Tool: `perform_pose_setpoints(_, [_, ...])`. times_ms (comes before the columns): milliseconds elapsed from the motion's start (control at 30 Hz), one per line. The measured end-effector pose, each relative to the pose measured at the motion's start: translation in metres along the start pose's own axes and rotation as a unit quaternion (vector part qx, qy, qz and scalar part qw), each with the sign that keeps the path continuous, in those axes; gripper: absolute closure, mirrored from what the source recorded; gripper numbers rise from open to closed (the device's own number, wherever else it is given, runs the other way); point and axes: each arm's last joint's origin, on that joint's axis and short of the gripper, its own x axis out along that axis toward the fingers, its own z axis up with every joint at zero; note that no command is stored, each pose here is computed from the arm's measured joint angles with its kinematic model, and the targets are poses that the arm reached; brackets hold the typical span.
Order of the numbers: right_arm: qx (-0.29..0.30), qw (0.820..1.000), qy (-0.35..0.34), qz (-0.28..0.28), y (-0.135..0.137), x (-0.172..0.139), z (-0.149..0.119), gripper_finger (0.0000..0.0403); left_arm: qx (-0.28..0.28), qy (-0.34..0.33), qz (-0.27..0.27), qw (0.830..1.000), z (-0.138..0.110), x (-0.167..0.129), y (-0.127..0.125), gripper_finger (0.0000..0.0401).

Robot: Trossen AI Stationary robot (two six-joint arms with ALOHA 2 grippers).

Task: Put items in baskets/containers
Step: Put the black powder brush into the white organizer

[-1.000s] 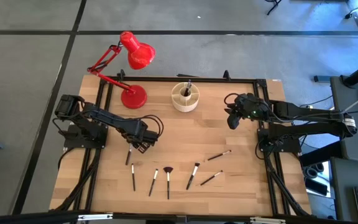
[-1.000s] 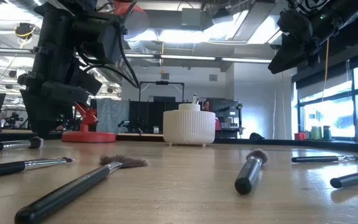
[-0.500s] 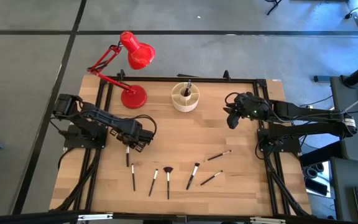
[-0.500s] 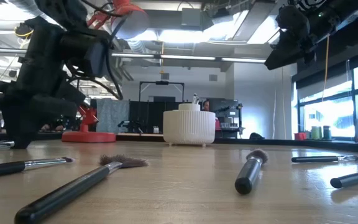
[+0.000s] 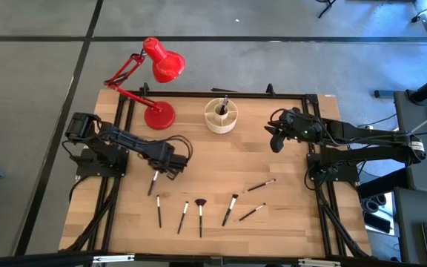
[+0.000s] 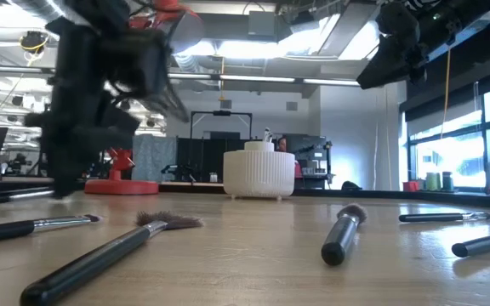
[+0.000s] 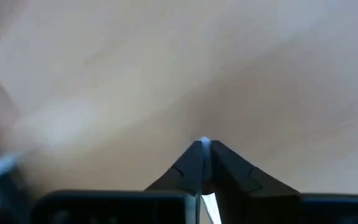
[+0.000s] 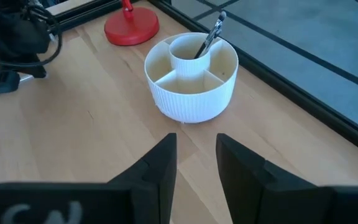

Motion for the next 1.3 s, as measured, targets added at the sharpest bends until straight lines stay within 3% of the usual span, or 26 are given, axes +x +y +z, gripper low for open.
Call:
perform_pose_setpoints(133, [0.005,1.0,0.0,0.0,0.0,0.0,0.0,0.0291,0.024,-0.067,-0.018,0.997,0.014,-0.024,-0.013,0.0387])
perform_pose_setpoints(267, [0.017,1.0,0.002,-0.001,0.0,0.0,0.0,0.0291,0.04,-0.205,-0.015,0.978,0.033,-0.059,-0.026,0.0385])
perform_pose_setpoints(400, [0.027,1.0,0.016,-0.001,-0.001,0.0,-0.003,0.0291,0.049,-0.385,-0.003,0.922,0.053,-0.09,-0.041,0.0385])
perform_pose_setpoints(500, [0.031,0.999,0.033,-0.008,-0.002,0.0,-0.006,0.0291,0.06,-0.476,-0.003,0.878,0.07,-0.104,-0.052,0.0388])
perform_pose_setpoints(667, [0.033,0.998,0.047,-0.018,-0.003,0.0,-0.01,0.0291,0.079,-0.556,-0.013,0.827,0.101,-0.123,-0.057,0.0387])
perform_pose_setpoints(867, [0.031,0.998,0.05,-0.02,-0.004,-0.001,-0.01,0.0291,0.033,-0.625,-0.006,0.78,0.138,-0.142,-0.04,0.0388])
perform_pose_setpoints(967, [0.027,0.998,0.05,-0.019,-0.004,-0.001,-0.01,0.0291,0.031,-0.627,-0.029,0.778,0.155,-0.139,-0.032,0.0389])
perform_pose_setpoints(1067, [0.026,0.998,0.05,-0.02,-0.004,-0.001,-0.01,0.0291,0.04,-0.614,-0.047,0.787,0.17,-0.127,-0.027,0.0386])
perform_pose_setpoints(1300, [0.024,0.998,0.05,-0.019,-0.004,-0.001,-0.01,0.0291,0.033,-0.59,-0.013,0.807,0.19,-0.098,-0.025,0.0387])
